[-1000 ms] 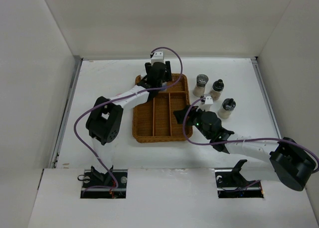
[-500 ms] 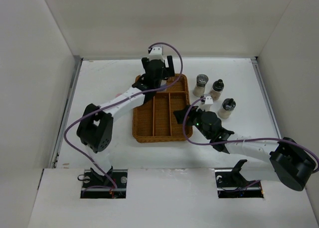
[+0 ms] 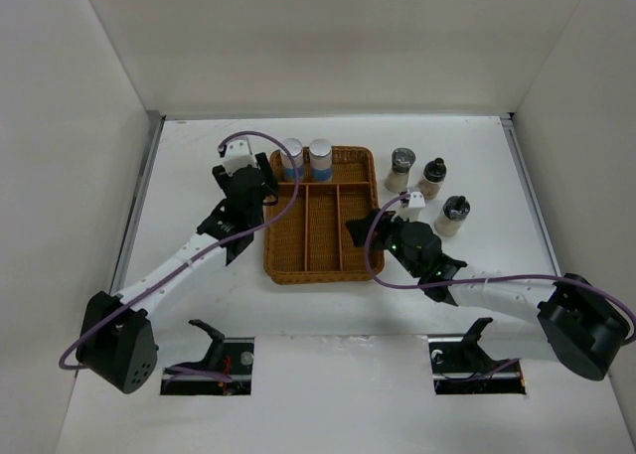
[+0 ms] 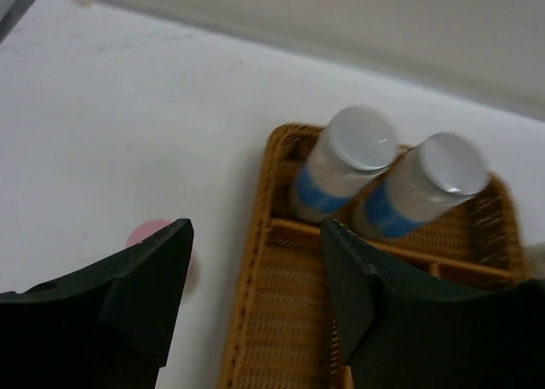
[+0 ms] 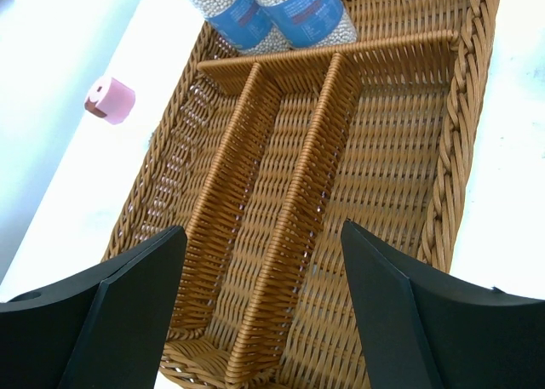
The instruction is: Organize the condiment bottles
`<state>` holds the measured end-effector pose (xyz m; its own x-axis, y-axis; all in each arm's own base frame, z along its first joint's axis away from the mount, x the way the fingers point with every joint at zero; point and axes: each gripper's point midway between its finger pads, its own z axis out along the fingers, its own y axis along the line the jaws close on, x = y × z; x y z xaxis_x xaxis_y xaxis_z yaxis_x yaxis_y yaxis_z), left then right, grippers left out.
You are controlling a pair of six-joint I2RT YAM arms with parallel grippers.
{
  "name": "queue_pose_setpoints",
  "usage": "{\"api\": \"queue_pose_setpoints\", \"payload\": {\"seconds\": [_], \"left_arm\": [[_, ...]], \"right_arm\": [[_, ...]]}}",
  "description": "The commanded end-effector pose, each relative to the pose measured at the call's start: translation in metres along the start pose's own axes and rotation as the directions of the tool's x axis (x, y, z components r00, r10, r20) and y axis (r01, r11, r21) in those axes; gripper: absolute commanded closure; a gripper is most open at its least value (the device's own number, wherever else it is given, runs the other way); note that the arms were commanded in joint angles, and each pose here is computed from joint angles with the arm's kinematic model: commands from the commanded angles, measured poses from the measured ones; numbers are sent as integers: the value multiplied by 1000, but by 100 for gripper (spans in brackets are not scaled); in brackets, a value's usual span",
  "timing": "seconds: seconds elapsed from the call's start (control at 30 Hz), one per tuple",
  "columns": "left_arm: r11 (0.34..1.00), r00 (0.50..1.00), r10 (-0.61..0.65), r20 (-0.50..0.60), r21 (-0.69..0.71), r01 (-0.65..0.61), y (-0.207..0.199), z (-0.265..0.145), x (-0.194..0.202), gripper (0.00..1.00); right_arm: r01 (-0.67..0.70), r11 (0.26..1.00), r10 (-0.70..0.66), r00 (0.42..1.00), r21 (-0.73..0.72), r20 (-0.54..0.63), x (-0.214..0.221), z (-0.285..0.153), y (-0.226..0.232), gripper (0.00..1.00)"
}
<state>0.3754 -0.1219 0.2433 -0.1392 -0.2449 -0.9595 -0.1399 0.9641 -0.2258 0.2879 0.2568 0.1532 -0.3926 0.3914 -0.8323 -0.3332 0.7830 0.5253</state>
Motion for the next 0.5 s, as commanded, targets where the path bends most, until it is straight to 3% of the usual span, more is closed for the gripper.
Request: {"api": "queue_pose_setpoints", "payload": {"seconds": [0.0, 0.17, 0.47], "left_arm": [[988, 994, 28, -102, -147, -43, 46, -3, 33, 38], [969, 987, 28, -156, -238, -65, 81, 10, 56, 36], [971, 980, -18, -196, -237, -30, 78, 46, 81, 37]], "right_arm": [[-23, 1000, 24, 999, -20, 49, -15, 4, 7, 20], [-26, 1000, 26, 999, -14, 32, -10, 6, 5, 20], [-19, 1000, 20, 999, -20, 35, -11, 6, 6, 19]]}}
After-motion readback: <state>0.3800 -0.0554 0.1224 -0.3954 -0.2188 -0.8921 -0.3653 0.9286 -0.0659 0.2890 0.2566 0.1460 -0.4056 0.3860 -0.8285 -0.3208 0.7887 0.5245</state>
